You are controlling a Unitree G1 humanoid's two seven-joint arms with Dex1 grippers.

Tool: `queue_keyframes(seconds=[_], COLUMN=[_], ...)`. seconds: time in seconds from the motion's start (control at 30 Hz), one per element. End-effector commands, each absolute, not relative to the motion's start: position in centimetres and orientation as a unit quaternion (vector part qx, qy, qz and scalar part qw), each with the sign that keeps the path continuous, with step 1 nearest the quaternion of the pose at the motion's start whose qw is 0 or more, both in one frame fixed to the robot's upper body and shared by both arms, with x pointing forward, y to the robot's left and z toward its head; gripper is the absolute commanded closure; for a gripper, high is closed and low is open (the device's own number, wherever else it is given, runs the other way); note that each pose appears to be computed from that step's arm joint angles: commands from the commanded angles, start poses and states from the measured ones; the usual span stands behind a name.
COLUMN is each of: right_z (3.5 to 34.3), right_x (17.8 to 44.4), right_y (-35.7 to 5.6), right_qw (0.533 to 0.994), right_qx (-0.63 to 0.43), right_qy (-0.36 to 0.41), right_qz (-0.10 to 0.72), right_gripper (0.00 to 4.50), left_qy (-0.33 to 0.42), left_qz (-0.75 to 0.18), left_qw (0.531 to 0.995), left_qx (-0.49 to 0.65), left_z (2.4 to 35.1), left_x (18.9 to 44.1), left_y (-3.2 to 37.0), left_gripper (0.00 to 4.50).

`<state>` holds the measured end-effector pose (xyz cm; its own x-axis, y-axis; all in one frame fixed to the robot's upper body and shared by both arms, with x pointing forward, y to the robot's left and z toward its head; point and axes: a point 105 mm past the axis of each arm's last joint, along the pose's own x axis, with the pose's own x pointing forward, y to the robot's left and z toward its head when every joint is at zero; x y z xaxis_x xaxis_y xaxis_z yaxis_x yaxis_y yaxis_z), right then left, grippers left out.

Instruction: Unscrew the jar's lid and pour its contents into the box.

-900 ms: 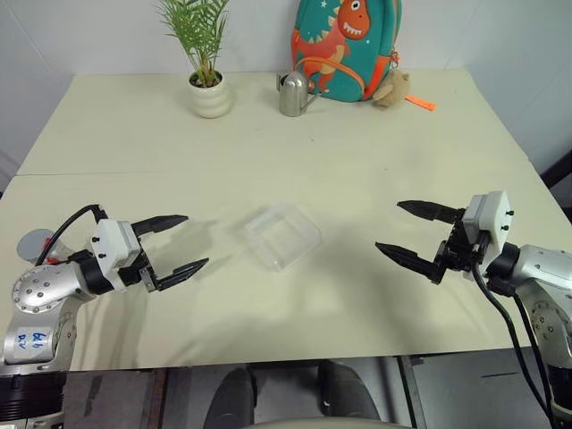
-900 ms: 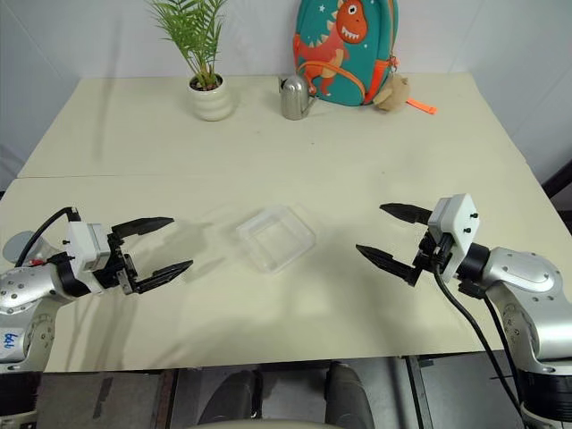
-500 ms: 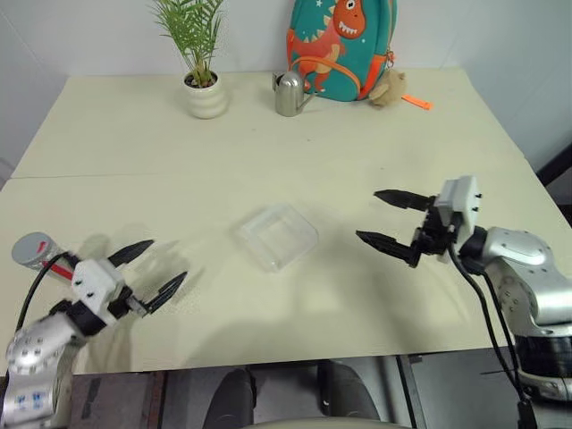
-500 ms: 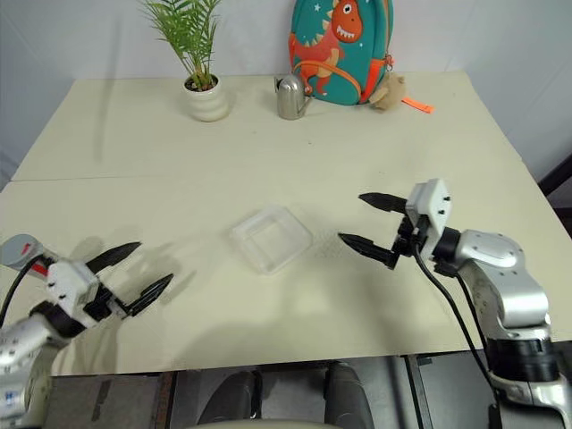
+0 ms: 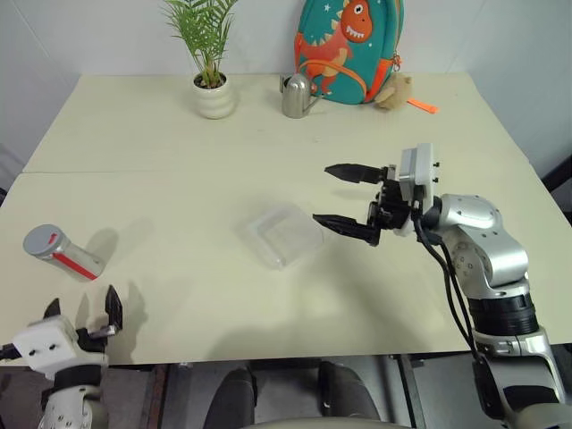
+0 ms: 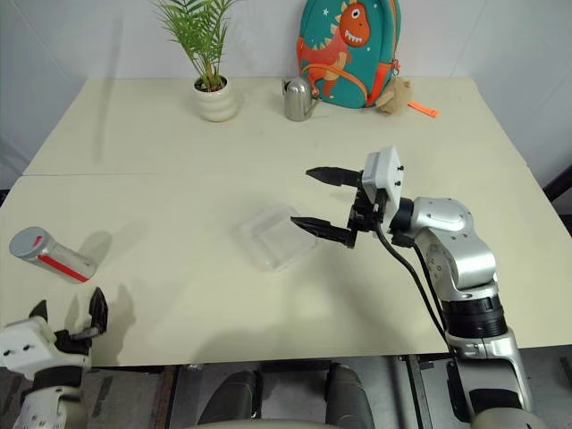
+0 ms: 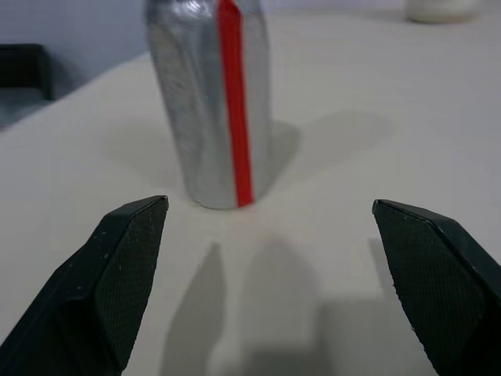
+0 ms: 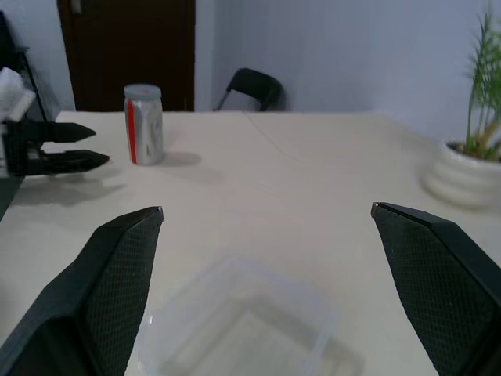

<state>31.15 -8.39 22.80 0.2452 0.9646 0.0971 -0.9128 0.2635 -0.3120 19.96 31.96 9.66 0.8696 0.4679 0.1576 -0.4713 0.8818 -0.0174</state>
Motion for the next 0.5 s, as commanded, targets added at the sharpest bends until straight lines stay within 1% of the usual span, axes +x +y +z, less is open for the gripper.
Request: queue_keyframes(seconds=[0.03,0.1,0.23,0.3,0.5], right_z=[23.4,23.2,22.5,22.3,22.5], right_x=[30.8,30.6,29.9,29.8,29.8], right_y=[-7.3,-6.5,-5.6,-5.5,-5.6], right_qw=[0.774,0.765,0.748,0.747,0.754], right_qx=[-0.099,-0.107,-0.129,-0.128,-0.120], right_qy=[-0.139,-0.131,-0.120,-0.119,-0.119], right_qz=[0.610,0.622,0.640,0.642,0.634], right_gripper=[0.00,0.00,0.00,0.00,0.00], left_qy=[-0.112,-0.114,-0.117,-0.122,-0.129], left_qz=[0.281,0.286,0.345,0.362,0.369], left_qw=[0.953,0.951,0.931,0.924,0.920], left_qx=[0.008,0.014,0.003,-0.014,-0.021], left_z=[11.6,12.0,12.4,12.6,13.1], left_x=[21.0,22.0,22.1,22.3,23.7], left_y=[32.7,32.5,33.0,32.9,33.3], left_gripper=[0.04,0.04,0.04,0.04,0.04])
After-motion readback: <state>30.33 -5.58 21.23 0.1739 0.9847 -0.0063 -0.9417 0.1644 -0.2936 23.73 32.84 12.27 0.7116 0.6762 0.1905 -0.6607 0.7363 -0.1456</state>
